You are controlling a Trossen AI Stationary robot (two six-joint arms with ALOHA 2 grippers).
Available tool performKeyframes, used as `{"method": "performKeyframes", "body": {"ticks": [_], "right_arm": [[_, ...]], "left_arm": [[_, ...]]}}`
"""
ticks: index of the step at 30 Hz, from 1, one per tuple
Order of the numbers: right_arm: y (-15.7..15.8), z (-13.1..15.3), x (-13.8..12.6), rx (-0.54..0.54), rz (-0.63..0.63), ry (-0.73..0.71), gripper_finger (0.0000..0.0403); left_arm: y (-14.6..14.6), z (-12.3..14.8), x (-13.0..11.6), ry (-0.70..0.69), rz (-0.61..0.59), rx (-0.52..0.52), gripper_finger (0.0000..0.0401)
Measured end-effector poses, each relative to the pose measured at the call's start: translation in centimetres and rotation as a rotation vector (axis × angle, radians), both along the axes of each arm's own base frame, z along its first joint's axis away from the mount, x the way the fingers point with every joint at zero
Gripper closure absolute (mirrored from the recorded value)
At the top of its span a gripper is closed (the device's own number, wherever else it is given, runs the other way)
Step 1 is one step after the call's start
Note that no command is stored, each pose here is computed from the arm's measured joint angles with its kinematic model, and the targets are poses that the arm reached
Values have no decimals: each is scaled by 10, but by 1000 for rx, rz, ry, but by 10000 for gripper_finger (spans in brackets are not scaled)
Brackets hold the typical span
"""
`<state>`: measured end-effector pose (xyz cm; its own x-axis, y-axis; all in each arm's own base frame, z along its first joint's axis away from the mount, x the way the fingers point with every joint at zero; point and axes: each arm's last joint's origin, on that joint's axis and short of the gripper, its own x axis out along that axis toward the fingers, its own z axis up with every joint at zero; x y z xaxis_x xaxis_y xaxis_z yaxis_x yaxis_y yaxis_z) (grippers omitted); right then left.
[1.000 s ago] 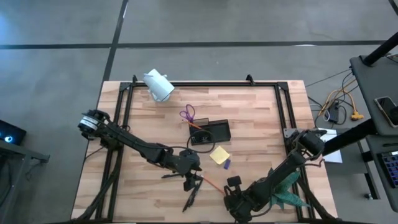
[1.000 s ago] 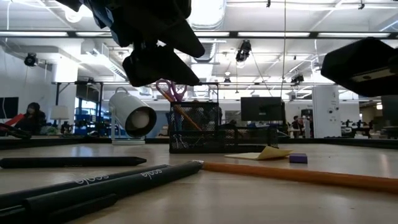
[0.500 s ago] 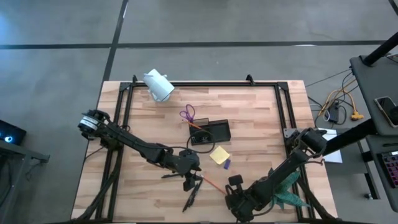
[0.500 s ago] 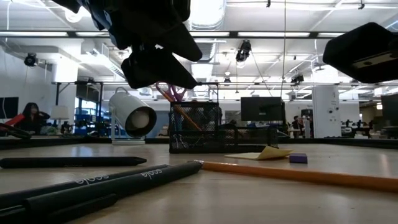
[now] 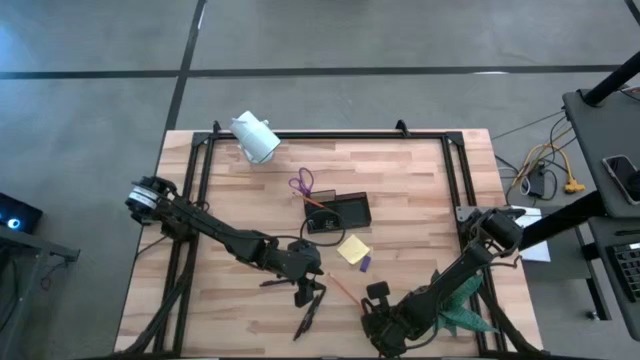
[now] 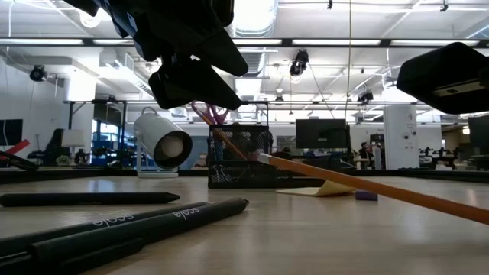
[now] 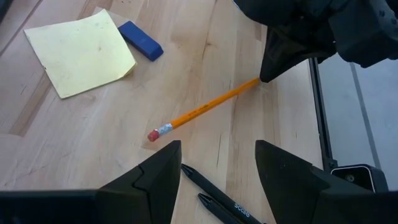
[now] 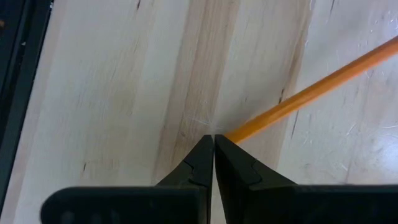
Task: Pick and place office supplies into organizer
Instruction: Put the orange pencil into the black desk organizer
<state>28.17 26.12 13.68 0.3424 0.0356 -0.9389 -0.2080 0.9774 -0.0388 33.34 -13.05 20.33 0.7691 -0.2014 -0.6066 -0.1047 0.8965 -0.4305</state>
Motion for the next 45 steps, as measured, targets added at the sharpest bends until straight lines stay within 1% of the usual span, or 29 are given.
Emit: {"method": "performKeyframes", "body": {"ticks": [7,9,11,13,16,18,22,24,27,30,32,38,45], "right_arm": [[0,0,0,0,0,0,394],[0,0,0,0,0,0,394],[0,0,0,0,0,0,394],[0,0,0,0,0,0,394],[0,0,0,1,0,-1,394],[0,-1,0,1,0,-1,394],[0,-1,0,3,0,-3,394],[0,-1,0,5,0,-4,394],[1,-1,1,9,-10,-4,394],[1,-1,1,11,-11,-4,394],[1,-1,1,13,-13,-5,394],[1,-1,1,15,-17,-5,394],[1,-1,1,21,-31,-5,394]], "left_arm": [[0,0,0,-4,0,1,212],[1,0,1,-10,-14,22,212],[2,0,1,-28,-65,95,212],[4,-1,1,-40,-150,212,212],[9,-3,-1,-14,-269,380,212],[16,-8,0,18,-304,441,212],[28,-21,7,62,-336,522,212],[29,-21,11,43,-345,534,212],[27,-19,17,19,-359,525,212],[24,-16,20,-20,-417,528,212],[23,-15,23,-43,-425,518,212],[20,-25,22,-6,-483,474,212],[12,-34,23,0,-508,469,212]]}}
